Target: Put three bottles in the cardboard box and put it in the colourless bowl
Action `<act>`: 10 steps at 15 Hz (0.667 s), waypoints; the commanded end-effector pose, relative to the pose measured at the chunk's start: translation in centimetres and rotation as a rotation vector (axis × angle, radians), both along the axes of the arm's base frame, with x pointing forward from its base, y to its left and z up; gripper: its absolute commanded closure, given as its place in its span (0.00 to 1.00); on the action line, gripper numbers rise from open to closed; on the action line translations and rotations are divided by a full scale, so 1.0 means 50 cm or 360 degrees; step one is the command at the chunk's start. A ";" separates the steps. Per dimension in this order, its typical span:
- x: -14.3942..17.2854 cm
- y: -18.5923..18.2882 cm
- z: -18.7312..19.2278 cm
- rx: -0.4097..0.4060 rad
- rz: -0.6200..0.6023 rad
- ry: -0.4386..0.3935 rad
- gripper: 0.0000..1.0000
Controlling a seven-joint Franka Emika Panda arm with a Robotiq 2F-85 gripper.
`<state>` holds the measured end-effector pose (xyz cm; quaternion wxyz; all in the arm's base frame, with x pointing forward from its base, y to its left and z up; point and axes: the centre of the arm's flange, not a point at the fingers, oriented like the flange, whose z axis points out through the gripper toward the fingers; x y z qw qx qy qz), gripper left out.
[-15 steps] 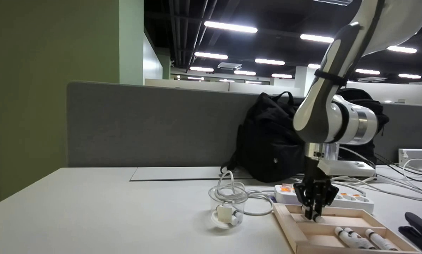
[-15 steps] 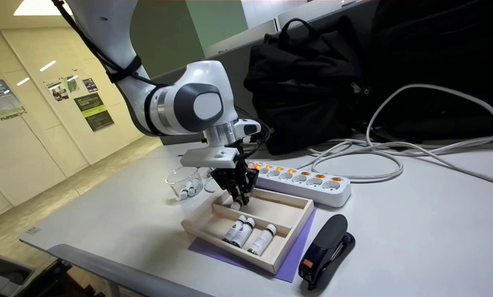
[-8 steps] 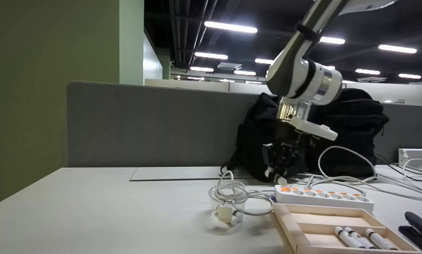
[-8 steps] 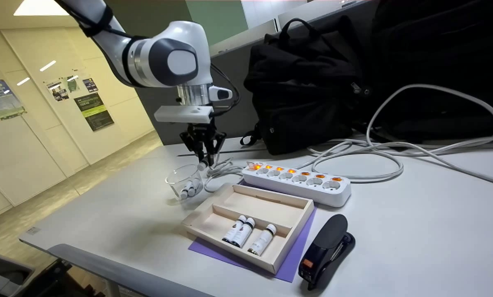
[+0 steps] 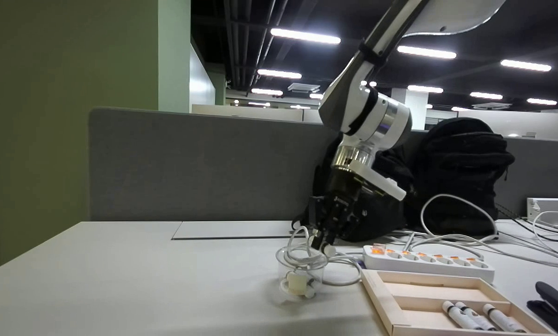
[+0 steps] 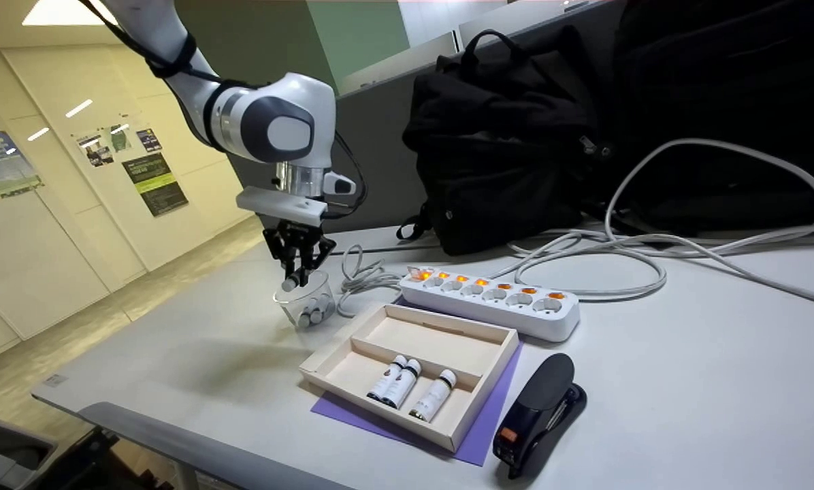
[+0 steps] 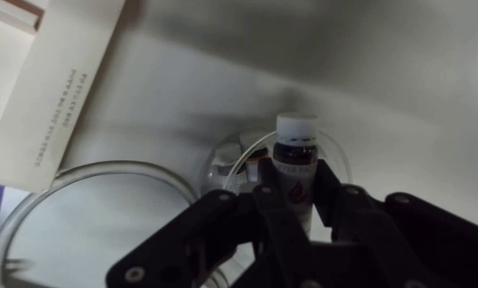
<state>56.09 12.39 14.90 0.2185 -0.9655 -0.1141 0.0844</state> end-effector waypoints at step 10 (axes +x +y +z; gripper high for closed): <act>-0.030 -0.136 0.120 -0.0163 0.0190 0.0223 0.00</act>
